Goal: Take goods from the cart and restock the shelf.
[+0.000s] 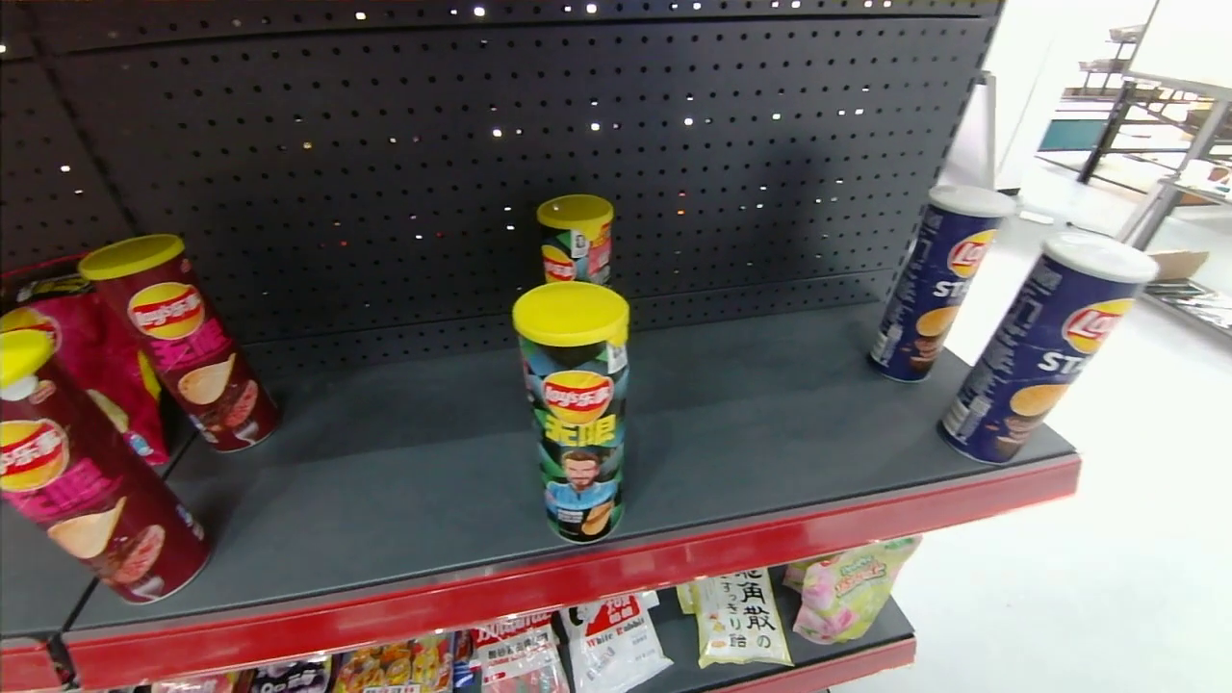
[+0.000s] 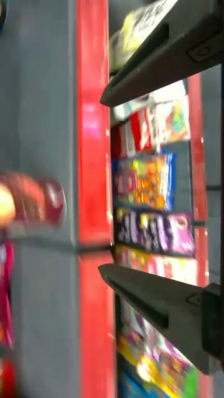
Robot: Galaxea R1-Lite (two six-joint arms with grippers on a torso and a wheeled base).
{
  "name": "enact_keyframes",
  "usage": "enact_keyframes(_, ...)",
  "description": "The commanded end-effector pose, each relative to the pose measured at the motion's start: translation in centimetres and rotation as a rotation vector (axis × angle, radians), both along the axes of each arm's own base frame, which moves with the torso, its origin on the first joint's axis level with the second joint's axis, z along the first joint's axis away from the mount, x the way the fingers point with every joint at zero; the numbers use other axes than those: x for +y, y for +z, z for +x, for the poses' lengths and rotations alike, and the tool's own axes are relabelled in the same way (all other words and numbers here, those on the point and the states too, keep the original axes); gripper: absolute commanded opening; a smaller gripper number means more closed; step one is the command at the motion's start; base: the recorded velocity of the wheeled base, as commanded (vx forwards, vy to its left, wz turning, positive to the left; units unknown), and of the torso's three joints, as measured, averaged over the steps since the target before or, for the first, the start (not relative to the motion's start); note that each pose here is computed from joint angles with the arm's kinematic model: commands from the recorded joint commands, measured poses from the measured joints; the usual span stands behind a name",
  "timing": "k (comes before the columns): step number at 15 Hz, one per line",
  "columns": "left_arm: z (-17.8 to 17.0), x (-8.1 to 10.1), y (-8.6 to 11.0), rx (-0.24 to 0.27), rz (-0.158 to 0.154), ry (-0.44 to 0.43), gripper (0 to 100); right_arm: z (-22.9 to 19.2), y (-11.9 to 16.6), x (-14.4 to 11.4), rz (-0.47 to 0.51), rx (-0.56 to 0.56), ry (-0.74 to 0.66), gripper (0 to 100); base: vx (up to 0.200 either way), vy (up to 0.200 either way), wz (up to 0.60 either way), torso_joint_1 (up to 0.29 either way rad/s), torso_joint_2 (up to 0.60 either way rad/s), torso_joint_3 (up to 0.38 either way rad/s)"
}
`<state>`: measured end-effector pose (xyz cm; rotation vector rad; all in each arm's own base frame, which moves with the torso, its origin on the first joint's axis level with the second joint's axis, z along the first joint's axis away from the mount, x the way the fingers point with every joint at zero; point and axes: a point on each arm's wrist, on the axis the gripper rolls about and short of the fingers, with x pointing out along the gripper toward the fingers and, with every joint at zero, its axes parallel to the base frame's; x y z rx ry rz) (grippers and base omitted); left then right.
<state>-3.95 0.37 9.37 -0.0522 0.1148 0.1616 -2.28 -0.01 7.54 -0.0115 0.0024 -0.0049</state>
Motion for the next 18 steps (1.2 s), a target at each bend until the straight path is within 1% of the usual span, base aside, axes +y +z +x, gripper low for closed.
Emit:
enact_keyframes(1,0.3,0.0,-0.5,0.0,-0.007,-0.001,100,0.0,0.0,0.0,-0.001,-0.002,0.0,100,0.0,0.0,0.0,0.0,0.0,0.0)
enact_keyframes(3,0.3,0.0,-0.5,-0.003,-0.008,0.001,100,0.0,0.0,0.0,0.002,-0.002,0.0,100,0.0,0.0,0.0,0.0,0.0,0.0)
enact_keyframes(4,0.3,0.0,-0.4,-0.017,-0.008,0.002,100,0.0,0.0,0.0,0.004,-0.002,0.0,100,0.0,0.0,0.0,0.0,0.0,0.0)
enact_keyframes(6,0.4,0.0,0.2,-0.072,-0.007,-0.004,100,0.0,0.0,0.0,0.002,-0.001,0.0,100,0.0,0.0,0.0,0.0,0.0,0.0)
enact_keyframes(7,0.4,0.0,0.2,-0.075,-0.006,-0.007,100,0.0,0.0,0.0,0.001,-0.002,0.002,100,0.0,0.0,0.0,0.0,0.0,0.0)
enact_keyframes(8,0.5,-0.1,0.0,-0.069,-0.011,-0.028,100,0.0,0.0,0.0,-0.002,-0.002,0.006,100,0.0,0.0,0.0,0.0,0.0,0.0)
enact_keyframes(9,0.7,-0.1,-0.6,-0.052,-0.015,-0.051,100,0.0,0.0,0.0,-0.001,-0.002,0.011,100,0.0,0.0,0.0,0.0,0.0,0.0)
enact_keyframes(10,0.9,-0.1,-0.9,-0.059,-0.017,-0.057,100,0.0,0.0,0.0,-0.001,-0.002,0.011,100,0.0,0.0,0.0,0.0,0.0,0.0)
enact_keyframes(11,1.0,-0.2,-0.8,-0.076,-0.023,-0.064,100,0.0,0.0,0.0,-0.004,-0.002,0.013,100,0.0,0.0,0.0,0.0,0.0,0.0)
enact_keyframes(12,1.0,-0.1,-0.9,-0.076,-0.019,-0.052,100,0.0,0.2,0.0,-0.018,-0.012,0.016,100,0.0,0.0,0.0,0.0,0.0,0.0)
enact_keyframes(13,1.0,0.0,-0.9,-0.079,-0.011,0.012,100,-0.3,4.0,0.1,0.003,-0.045,0.08,100,0.0,0.0,0.0,0.0,0.0,0.0)
enact_keyframes(14,1.0,0.2,-0.9,-0.079,-0.003,0.083,100,1.1,8.8,0.1,0.094,-0.013,0.101,100,0.0,0.0,0.0,0.0,0.0,0.0)
enact_keyframes(15,1.1,0.2,-1.0,-0.091,-0.022,0.111,100,2.9,13.5,0.2,0.174,-0.011,0.109,100,0.0,0.0,0.0,0.0,0.0,0.0)
enact_keyframes(16,1.5,0.2,-1.4,-0.155,-0.071,0.086,100,4.8,16.3,0.3,0.16,0.003,0.138,100,0.0,0.0,0.0,0.0,0.0,0.0)
enact_keyframes(17,1.6,0.0,-1.2,-0.19,-0.057,0.003,100,5.9,16.4,0.5,0.09,0.042,0.209,100,0.0,0.0,0.0,0.0,0.0,0.0)
enact_keyframes(18,1.7,-0.2,-1.5,-0.153,-0.008,-0.064,100,6.7,16.1,0.8,0.027,0.077,0.274,100,0.0,0.0,0.0,0.0,0.0,0.0)
